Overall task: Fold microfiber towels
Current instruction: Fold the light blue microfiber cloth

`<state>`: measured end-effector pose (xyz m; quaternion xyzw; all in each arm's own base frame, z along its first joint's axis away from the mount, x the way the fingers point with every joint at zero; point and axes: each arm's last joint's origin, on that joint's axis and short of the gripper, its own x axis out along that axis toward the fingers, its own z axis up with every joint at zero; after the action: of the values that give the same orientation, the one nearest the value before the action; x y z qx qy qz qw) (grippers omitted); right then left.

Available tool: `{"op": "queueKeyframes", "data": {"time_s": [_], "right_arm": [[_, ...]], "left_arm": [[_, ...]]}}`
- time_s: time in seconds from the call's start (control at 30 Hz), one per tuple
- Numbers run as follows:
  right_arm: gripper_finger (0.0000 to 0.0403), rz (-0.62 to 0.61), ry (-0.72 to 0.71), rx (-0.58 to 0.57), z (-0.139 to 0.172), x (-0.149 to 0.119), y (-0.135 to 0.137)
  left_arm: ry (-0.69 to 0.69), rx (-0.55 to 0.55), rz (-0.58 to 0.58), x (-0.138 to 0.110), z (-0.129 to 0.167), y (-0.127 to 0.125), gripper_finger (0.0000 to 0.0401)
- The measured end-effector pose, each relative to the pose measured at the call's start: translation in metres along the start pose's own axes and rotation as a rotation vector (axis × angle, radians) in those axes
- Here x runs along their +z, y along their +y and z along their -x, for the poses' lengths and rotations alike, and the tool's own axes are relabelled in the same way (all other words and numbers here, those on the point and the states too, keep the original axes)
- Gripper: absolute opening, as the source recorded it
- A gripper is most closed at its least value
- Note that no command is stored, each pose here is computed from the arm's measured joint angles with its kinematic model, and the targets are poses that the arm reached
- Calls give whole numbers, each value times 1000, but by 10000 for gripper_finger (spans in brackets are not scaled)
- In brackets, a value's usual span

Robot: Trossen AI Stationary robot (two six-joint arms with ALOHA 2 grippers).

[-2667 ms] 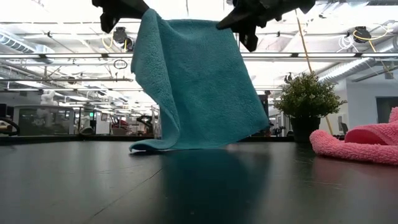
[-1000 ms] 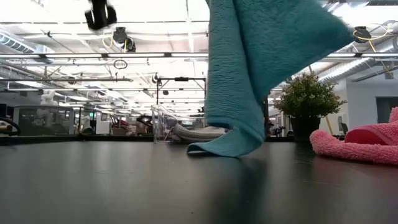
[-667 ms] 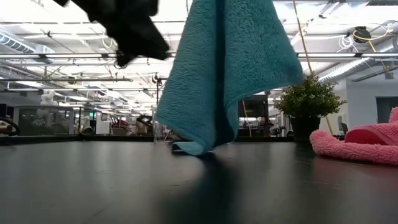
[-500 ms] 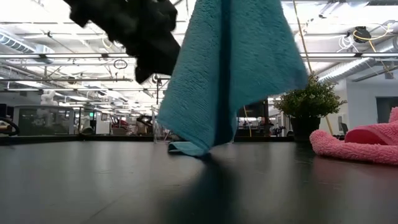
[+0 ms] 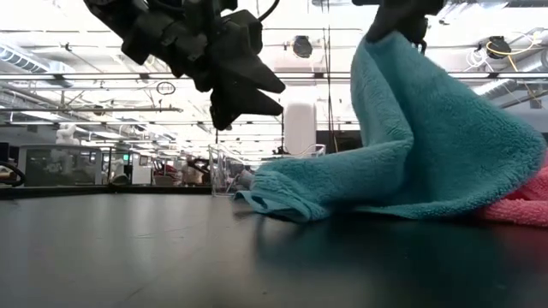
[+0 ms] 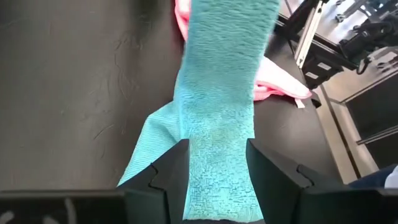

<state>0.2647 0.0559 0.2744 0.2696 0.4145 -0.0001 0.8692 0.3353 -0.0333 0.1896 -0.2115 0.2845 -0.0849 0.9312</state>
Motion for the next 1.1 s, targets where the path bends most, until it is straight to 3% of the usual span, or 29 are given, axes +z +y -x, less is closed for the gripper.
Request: {"op": "queueKeyframes", "data": {"time_s": [0.3,0.43,0.77,1.1], "right_arm": [[0,0,138,-160,1,-17,-13],[0,2,174,-200,-7,-29,-21],[0,6,176,-199,-21,-43,-33],[0,40,180,-195,-21,-43,-33]], "left_arm": [[2,-4,-2,3,2,7,161],[73,-33,32,-3,0,10,161],[251,-46,147,-35,-26,21,161],[229,-74,149,-38,-37,33,161]]}}
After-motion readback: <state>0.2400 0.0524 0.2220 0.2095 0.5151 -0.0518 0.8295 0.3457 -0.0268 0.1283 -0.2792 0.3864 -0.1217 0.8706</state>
